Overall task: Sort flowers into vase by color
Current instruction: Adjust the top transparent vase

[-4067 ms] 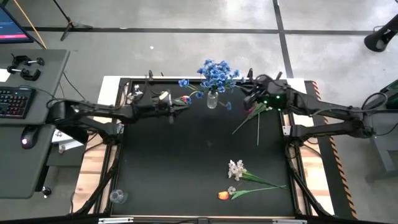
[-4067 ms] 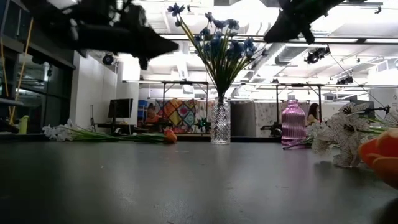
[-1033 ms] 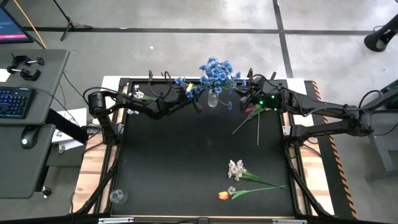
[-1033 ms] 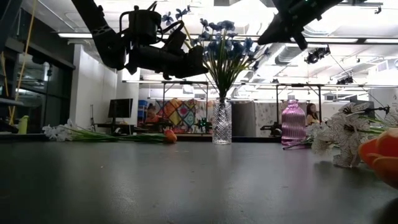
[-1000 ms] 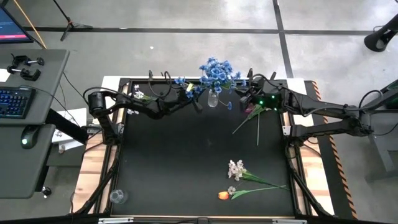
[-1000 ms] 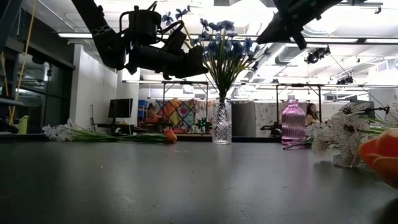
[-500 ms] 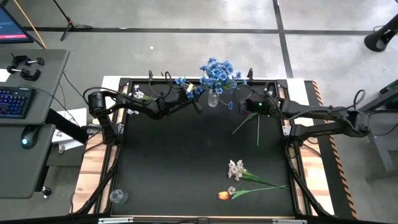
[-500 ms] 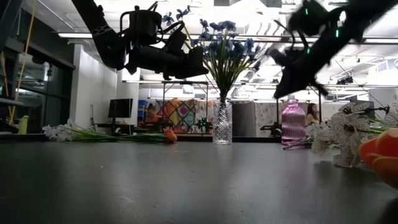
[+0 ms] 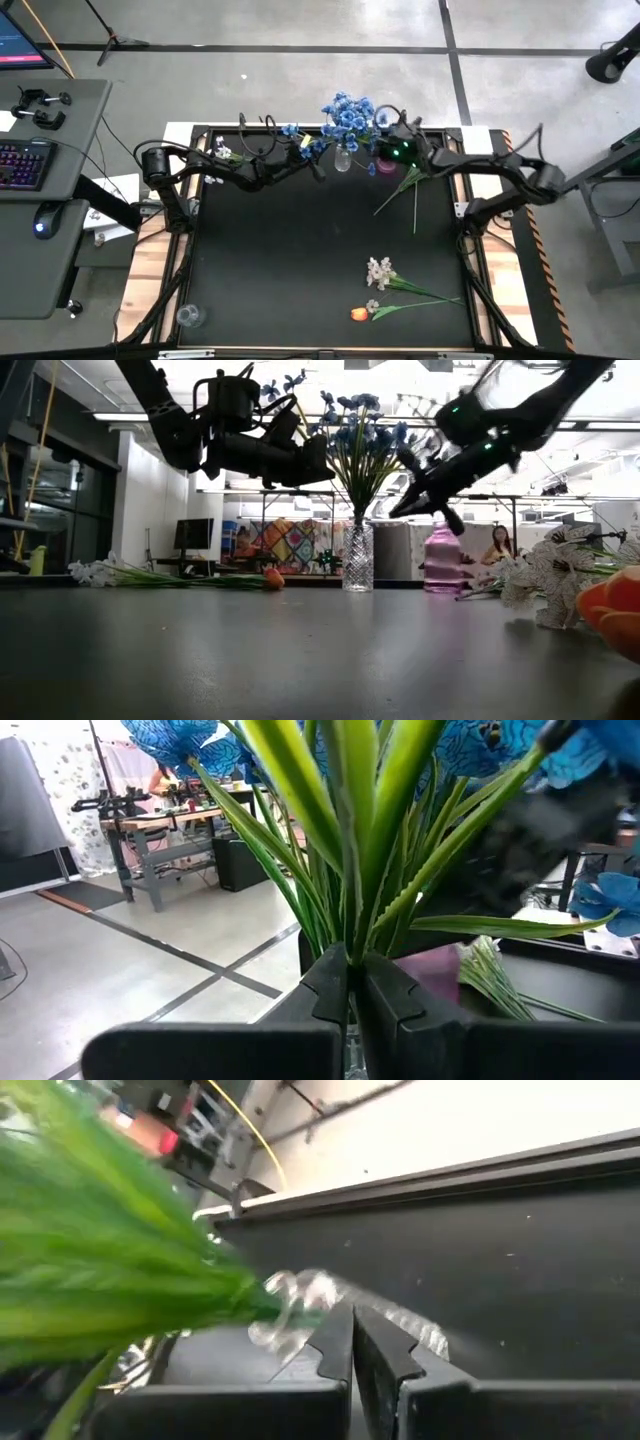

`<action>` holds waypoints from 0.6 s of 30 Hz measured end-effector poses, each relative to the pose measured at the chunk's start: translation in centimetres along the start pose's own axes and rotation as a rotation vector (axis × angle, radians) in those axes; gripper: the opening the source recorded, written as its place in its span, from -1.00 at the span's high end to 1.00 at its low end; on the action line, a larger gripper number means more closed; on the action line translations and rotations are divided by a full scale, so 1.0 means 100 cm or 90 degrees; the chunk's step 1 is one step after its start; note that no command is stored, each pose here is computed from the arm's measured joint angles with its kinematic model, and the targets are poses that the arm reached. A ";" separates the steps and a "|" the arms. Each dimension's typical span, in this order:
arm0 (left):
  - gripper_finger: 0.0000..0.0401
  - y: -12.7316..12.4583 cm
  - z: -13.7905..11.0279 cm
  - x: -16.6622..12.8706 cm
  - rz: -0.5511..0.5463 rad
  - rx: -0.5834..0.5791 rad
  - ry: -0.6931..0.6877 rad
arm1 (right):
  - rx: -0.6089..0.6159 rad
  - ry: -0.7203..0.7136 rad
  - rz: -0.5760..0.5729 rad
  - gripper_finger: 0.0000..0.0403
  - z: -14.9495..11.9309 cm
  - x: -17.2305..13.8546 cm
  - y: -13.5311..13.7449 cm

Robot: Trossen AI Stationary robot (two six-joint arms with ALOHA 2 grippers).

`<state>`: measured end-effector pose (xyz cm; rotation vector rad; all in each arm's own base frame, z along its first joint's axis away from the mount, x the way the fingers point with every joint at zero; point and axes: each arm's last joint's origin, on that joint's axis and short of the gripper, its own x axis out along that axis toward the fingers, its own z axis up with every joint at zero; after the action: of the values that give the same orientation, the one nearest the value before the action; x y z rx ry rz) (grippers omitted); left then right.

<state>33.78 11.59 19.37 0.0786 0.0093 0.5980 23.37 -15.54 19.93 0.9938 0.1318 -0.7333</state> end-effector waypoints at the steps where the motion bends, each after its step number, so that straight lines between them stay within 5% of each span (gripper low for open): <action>1: 1.00 0.000 0.000 0.000 0.000 0.000 0.000 | -0.001 0.015 0.007 1.00 0.004 0.005 0.001; 9: 1.00 0.000 0.000 0.000 0.005 0.000 0.000 | -0.046 0.089 0.029 1.00 0.008 0.009 0.019; 18: 1.00 0.000 0.000 0.000 0.005 0.001 0.000 | -0.155 0.153 -0.069 1.00 0.003 -0.043 0.024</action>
<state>33.78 11.58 19.37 0.0794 0.0097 0.6057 21.52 -12.84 23.64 0.8434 0.4762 -0.6771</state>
